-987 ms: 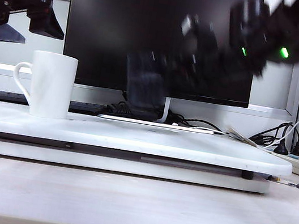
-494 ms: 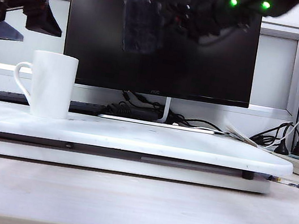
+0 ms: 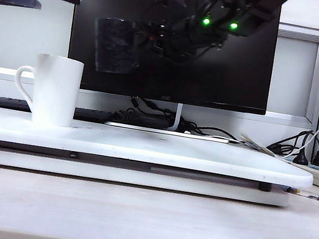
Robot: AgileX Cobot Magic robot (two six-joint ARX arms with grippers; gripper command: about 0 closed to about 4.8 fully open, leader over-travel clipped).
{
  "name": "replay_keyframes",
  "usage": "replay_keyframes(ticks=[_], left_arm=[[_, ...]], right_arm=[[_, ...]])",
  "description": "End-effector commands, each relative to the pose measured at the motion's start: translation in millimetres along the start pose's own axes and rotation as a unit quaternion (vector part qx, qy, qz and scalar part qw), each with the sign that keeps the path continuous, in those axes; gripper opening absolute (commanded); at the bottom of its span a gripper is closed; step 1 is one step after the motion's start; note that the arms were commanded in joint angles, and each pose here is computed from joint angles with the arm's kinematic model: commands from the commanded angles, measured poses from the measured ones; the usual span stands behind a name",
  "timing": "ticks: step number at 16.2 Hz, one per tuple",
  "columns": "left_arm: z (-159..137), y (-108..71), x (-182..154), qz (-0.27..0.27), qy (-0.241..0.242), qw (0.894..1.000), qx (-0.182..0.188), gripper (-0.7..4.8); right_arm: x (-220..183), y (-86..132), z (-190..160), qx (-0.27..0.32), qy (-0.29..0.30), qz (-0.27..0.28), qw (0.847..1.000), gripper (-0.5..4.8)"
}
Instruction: Carefully pick up the black cup and pour some water from the black cup into the white cup.
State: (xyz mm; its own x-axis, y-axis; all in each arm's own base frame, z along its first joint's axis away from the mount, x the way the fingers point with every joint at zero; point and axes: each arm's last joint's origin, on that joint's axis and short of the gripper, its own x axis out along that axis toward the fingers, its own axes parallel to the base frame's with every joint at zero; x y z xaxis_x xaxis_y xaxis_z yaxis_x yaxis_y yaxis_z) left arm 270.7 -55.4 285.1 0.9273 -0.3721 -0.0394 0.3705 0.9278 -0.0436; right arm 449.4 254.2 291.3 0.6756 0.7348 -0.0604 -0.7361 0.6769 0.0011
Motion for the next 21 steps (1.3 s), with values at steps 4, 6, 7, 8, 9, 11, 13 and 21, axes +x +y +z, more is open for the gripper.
replay_keyframes(ticks=[4,6,7,8,9,11,13,21], left_arm=[[-14.8,1.3,-1.2,0.010,0.077,0.997,0.029,4.79],[-15.1,1.3,-1.3,0.011,0.079,0.996,0.029,4.79],[-15.8,1.3,-1.4,0.011,0.082,0.996,0.028,4.79],[-16.6,1.3,-1.6,0.011,0.087,0.996,0.027,4.79],[-18.0,1.4,-1.8,0.012,0.093,0.995,0.026,4.79],[-18.7,1.4,-2.0,0.012,0.097,0.995,0.026,4.79],[-19.4,1.4,-2.1,0.012,0.100,0.995,0.025,4.79],[-25.5,4.0,-3.8,0.055,0.134,0.988,0.049,4.79]], right_arm=[[10.2,11.7,7.7,-0.070,-0.010,-0.004,0.998,-0.06],[10.6,12.9,7.9,-0.073,-0.003,-0.005,0.997,-0.06],[10.7,13.0,9.6,-0.079,0.003,-0.010,0.997,-0.06],[11.3,15.1,12.0,-0.097,0.007,-0.015,0.995,-0.06],[11.5,16.4,15.6,-0.114,0.011,-0.014,0.993,-0.06],[12.1,20.1,23.9,-0.137,0.015,-0.024,0.990,-0.06],[13.5,26.7,27.0,-0.165,0.022,-0.024,0.986,-0.06],[21.1,61.2,25.1,-0.258,0.053,-0.041,0.964,-0.06]])
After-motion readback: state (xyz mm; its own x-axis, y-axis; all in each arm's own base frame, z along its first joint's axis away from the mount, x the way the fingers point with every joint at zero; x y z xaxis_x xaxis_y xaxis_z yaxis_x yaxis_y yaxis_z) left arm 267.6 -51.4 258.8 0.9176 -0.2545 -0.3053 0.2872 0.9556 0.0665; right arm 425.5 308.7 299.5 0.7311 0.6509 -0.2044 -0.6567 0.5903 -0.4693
